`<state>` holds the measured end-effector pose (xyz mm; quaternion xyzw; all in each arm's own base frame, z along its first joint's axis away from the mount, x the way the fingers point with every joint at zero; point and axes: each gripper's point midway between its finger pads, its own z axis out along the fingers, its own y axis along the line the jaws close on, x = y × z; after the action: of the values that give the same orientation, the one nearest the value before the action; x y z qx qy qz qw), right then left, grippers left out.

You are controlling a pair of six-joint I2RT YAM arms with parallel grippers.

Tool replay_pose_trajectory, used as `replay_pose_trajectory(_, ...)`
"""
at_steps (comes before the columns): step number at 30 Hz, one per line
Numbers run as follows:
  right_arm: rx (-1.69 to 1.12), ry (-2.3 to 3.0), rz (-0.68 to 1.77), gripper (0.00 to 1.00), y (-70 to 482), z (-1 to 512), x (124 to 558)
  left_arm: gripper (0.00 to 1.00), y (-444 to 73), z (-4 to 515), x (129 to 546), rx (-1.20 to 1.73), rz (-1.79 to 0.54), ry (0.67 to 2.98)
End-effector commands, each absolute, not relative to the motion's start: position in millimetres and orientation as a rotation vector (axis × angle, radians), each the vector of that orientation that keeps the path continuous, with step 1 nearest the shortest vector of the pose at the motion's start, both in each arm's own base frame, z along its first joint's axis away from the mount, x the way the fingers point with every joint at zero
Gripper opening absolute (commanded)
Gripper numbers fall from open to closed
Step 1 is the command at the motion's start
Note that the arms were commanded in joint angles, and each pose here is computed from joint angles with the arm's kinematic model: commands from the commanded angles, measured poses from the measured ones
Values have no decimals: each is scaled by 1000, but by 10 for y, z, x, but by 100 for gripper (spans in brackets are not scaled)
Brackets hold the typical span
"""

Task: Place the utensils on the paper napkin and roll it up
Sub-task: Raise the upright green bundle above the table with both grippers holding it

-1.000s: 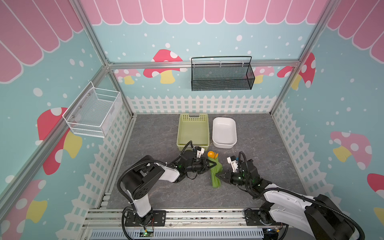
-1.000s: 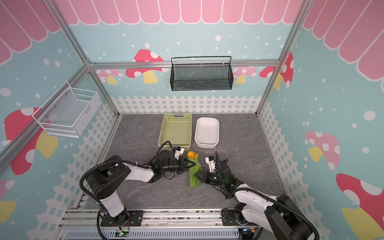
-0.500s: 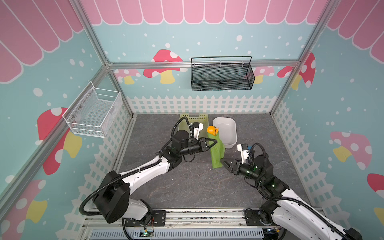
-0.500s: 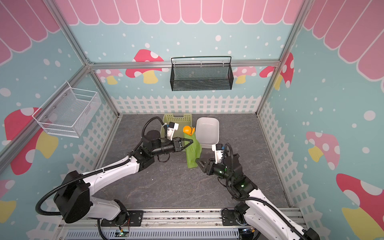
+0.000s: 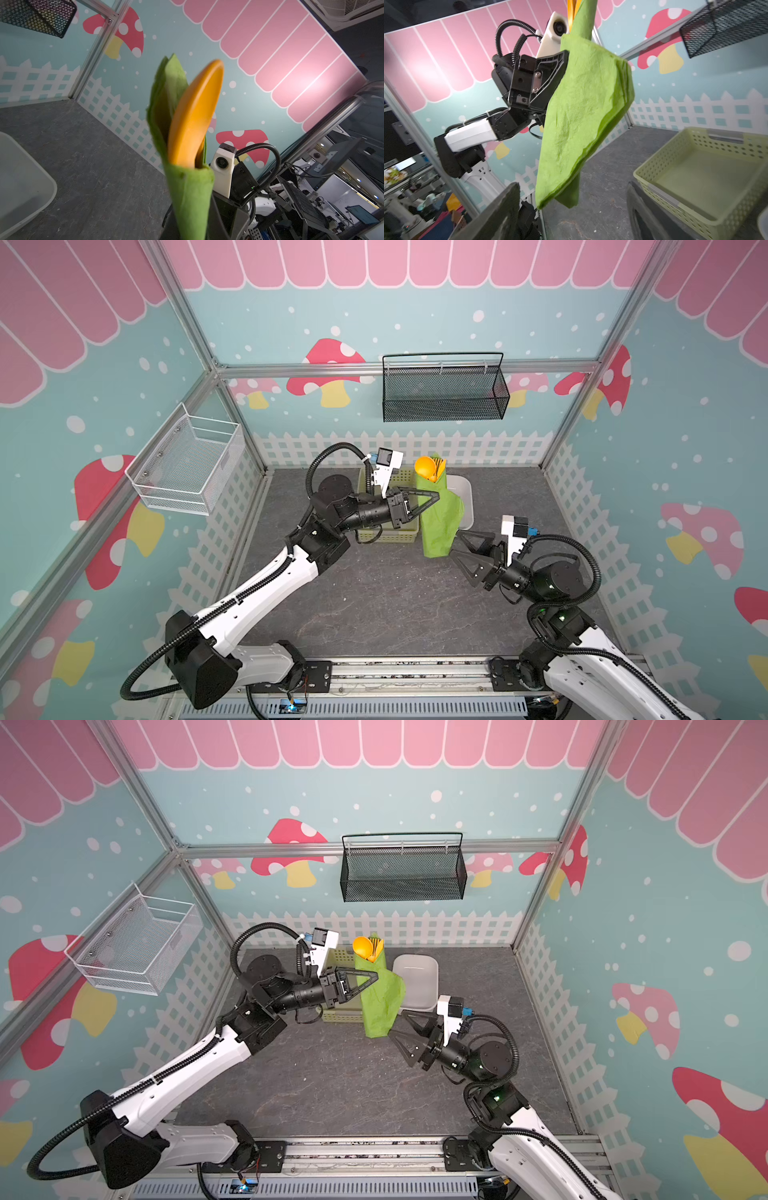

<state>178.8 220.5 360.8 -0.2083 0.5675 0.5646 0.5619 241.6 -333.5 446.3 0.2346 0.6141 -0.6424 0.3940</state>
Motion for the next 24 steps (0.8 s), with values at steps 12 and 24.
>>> replay_pose_trajectory(12, -761, 1116, 1604, 73, 2511, 3979, 1493, 0, -3220, 4837, 2127, 707, -1653, 1424)
replay_pose_trajectory(24, -765, 1160, 1664, 43, 2633, 3928, 1525, 0, -3245, 4768, 2199, 695, -1620, 1449)
